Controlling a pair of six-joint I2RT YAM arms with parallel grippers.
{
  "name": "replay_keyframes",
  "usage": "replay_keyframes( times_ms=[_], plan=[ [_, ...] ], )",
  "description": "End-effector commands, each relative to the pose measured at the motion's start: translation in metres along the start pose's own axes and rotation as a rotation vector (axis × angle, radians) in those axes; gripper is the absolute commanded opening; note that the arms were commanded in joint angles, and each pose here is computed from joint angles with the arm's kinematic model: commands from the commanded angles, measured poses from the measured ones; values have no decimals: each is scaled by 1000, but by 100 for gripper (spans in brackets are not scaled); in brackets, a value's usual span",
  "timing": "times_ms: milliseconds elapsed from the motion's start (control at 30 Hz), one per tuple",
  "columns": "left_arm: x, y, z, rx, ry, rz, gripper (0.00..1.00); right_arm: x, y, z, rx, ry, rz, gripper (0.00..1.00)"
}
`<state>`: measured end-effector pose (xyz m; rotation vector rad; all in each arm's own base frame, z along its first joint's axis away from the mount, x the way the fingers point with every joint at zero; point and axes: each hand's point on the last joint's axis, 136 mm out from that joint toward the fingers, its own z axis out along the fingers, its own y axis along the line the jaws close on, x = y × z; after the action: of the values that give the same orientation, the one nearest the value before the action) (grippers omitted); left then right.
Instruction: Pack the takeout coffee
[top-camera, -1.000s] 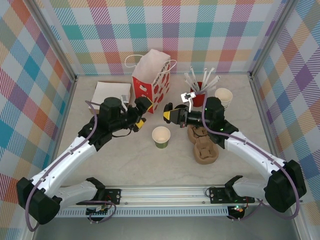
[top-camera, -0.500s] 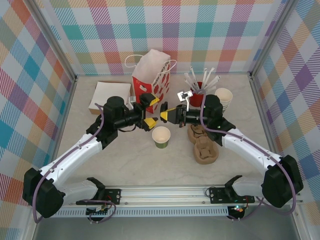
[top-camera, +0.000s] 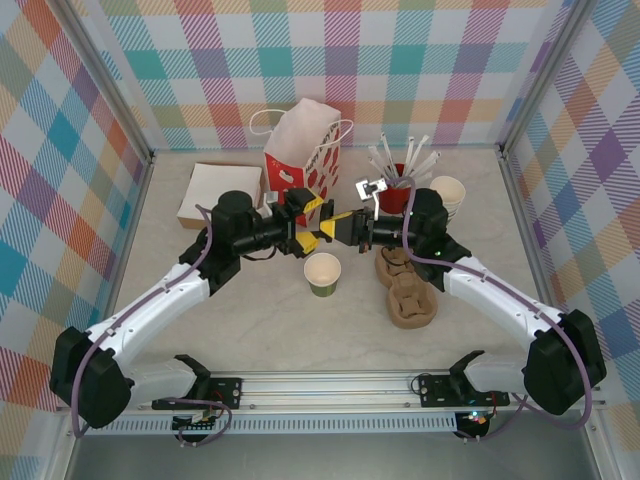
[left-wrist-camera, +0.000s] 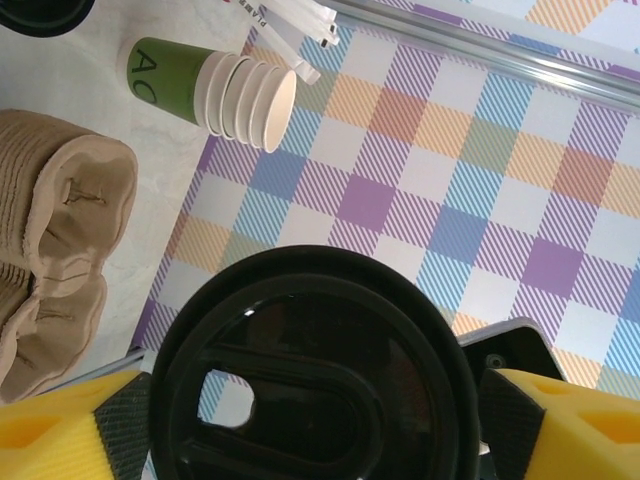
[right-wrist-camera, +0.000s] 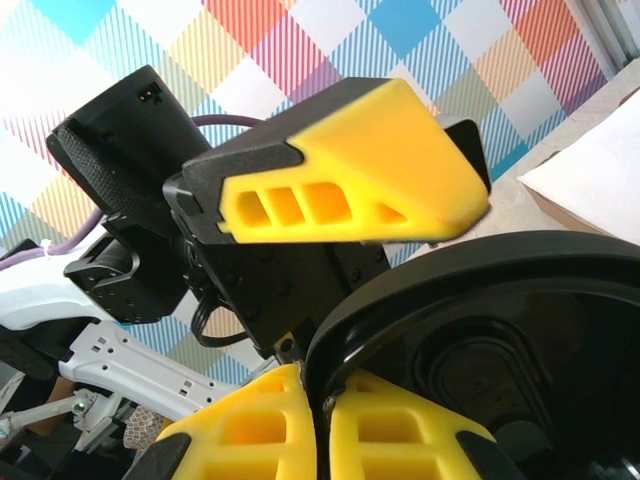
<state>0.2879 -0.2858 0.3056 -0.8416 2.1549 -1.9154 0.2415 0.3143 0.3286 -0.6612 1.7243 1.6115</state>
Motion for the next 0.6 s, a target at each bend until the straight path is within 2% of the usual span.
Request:
replay_keyframes(
  times_ms=[0, 567],
  plan=[
    [10, -10, 2, 43, 46, 28, 83, -15, 22, 1, -67, -21, -61, 6],
    [18, -15, 7, 60, 71, 43, 72, -5, 7, 6, -44, 2, -26, 7]
  ],
)
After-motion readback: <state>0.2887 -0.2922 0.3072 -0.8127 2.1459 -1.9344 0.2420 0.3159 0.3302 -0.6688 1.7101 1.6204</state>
